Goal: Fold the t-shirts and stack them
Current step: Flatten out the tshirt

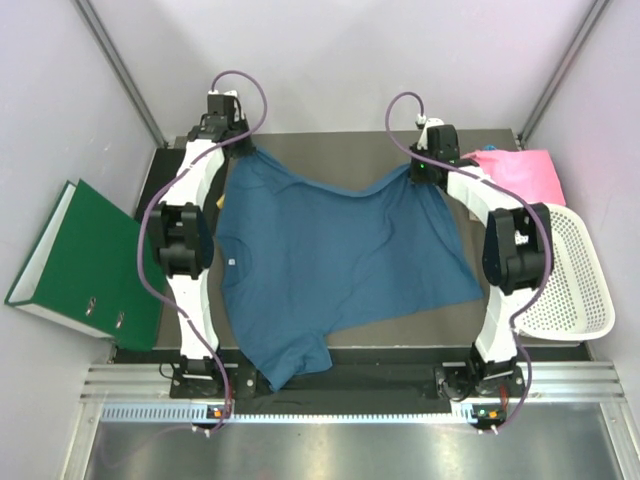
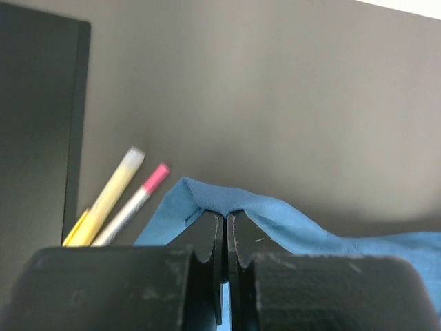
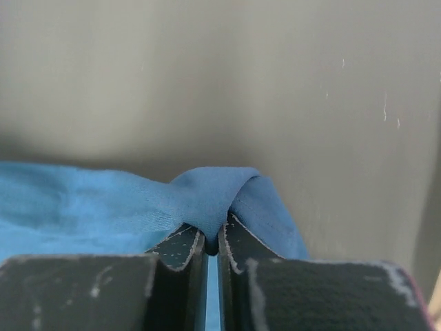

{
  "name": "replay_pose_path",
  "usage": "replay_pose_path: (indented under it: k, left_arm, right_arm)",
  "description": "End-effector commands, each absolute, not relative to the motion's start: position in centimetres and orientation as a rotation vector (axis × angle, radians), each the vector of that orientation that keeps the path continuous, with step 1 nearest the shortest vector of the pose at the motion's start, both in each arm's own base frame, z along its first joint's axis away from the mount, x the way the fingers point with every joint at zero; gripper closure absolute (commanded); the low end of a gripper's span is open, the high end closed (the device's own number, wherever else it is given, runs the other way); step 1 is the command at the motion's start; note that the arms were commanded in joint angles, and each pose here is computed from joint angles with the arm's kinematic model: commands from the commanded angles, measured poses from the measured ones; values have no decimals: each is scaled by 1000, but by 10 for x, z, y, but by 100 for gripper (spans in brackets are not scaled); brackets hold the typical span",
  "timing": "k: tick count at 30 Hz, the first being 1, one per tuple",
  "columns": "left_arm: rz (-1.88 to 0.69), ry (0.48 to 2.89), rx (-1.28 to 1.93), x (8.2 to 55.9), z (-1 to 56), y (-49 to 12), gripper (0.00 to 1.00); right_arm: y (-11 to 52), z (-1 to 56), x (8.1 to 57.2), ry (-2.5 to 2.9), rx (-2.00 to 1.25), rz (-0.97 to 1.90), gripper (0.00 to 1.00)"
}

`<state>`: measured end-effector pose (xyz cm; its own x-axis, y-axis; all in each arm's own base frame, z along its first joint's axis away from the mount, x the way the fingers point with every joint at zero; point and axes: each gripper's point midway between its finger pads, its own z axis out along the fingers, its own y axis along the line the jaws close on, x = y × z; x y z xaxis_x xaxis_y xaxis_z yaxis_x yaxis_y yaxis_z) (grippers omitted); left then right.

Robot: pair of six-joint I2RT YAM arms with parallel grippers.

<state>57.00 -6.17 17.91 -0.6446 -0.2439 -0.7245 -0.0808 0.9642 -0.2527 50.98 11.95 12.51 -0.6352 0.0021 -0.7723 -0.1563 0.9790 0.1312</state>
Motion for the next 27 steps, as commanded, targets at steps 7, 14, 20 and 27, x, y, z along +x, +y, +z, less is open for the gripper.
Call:
replay_pose_path:
  k: [7, 14, 20, 27]
  left_arm:
    - [-289, 2120, -257, 626, 229, -64, 100]
    - [-267, 2164, -260, 624, 209, -59, 100]
    - [-277, 2192, -259, 621, 198, -61, 100]
    - [-301, 2199, -256, 619, 197, -65, 100]
  right_arm:
    - [113, 147, 586, 2202, -50, 207, 62]
    - [103, 135, 603, 2198, 8, 185, 47]
    - [99, 125, 610, 2215, 18, 180, 49]
    - [86, 129, 633, 2163, 70, 136, 50]
